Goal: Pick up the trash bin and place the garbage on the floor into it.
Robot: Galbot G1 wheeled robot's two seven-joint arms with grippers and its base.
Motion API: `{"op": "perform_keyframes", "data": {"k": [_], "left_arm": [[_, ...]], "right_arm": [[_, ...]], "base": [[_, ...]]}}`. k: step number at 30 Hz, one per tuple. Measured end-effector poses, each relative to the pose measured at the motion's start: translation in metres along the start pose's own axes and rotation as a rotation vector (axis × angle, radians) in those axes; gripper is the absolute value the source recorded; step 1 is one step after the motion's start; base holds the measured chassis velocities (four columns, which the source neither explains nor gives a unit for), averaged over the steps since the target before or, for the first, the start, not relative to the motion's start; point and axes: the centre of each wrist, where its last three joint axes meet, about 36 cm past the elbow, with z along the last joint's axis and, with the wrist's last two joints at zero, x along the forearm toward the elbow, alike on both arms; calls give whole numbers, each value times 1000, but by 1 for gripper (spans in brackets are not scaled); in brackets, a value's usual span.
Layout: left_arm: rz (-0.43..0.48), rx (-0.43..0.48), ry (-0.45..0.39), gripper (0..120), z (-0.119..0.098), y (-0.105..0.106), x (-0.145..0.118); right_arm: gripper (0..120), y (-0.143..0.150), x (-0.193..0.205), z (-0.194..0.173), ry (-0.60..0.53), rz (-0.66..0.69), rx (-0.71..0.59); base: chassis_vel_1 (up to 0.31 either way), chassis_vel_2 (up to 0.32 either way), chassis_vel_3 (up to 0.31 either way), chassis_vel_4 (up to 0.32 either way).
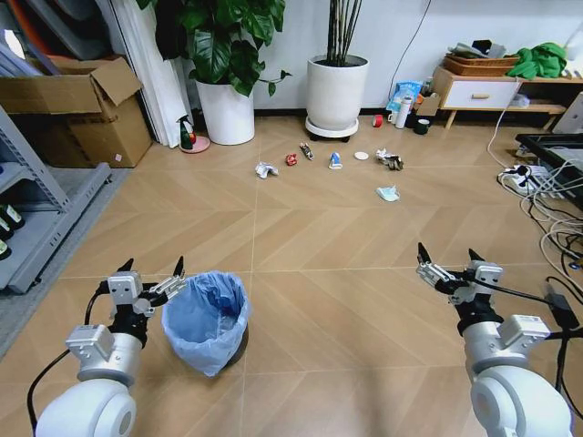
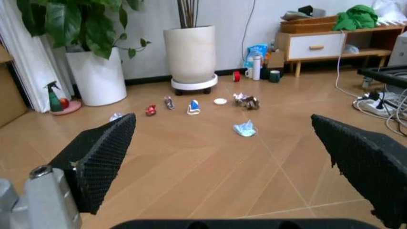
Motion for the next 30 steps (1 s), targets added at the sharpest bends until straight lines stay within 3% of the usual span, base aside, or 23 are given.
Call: {"op": "perform_keyframes", "data": {"k": [30], "left_arm": [[21,30,60,100,-1,5,-1]], "right_arm": [[100,0,0,0,0,-7,6]], "base": [[0,0,0,0]]}}
